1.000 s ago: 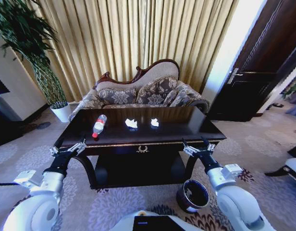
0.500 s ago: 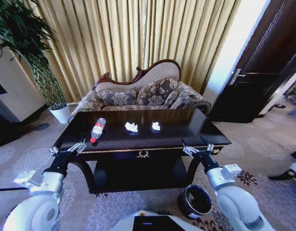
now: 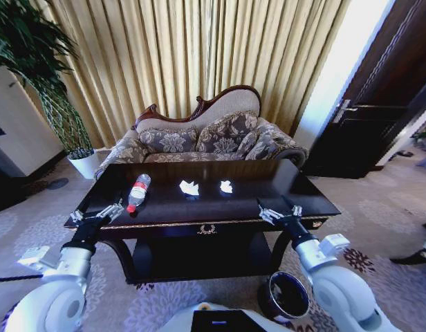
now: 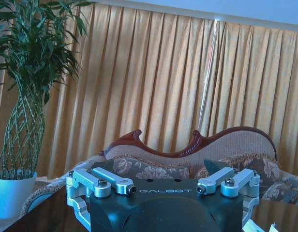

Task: Move to the front of the table and place the trash on the table into the trash bin.

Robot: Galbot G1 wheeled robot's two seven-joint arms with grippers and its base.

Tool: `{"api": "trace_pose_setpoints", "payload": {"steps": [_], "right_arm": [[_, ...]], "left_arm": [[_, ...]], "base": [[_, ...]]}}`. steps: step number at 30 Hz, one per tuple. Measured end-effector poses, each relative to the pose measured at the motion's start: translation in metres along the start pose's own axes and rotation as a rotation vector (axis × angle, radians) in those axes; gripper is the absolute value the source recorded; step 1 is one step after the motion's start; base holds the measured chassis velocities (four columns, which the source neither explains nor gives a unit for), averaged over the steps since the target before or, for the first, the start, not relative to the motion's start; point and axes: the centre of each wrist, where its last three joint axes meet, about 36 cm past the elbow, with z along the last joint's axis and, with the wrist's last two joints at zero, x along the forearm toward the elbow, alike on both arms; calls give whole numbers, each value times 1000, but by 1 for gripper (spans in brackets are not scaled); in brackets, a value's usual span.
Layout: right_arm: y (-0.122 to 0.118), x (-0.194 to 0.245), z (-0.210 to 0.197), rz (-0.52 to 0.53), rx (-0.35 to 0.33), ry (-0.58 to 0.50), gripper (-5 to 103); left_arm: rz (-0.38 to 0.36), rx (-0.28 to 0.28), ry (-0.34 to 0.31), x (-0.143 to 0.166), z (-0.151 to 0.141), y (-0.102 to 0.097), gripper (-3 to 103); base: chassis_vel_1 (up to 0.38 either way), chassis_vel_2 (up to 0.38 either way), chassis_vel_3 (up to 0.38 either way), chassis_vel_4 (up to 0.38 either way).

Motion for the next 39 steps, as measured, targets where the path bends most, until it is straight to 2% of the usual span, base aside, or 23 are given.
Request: {"api": "trace_pose_setpoints", "payload": {"steps": [5,12,20,23,30,39], "right_arm": [[-11,-12,-12,-50,3,47,100],[-30,-53,-33,-107,111,105,100],[-40,-92,-30,-110,123,191,100],[-40,-105,-28,-114,112,224,100],[-36,-138,-31,-133,128,219,100],[-16,-167,-12,-176,125,278,100]], "left_arm": [[2,0,-7,0,0,0,100],[4,-4,-5,0,0,-1,100],[16,-24,9,0,2,-3,100],[18,-27,10,0,2,-3,100],[21,-30,17,1,3,-3,100],[20,-33,21,1,4,-3,100]], "base": [[0,0,0,0],[0,0,0,0],[0,0,0,0],[0,0,0,0],[0,0,0,0],[0,0,0,0]]}}
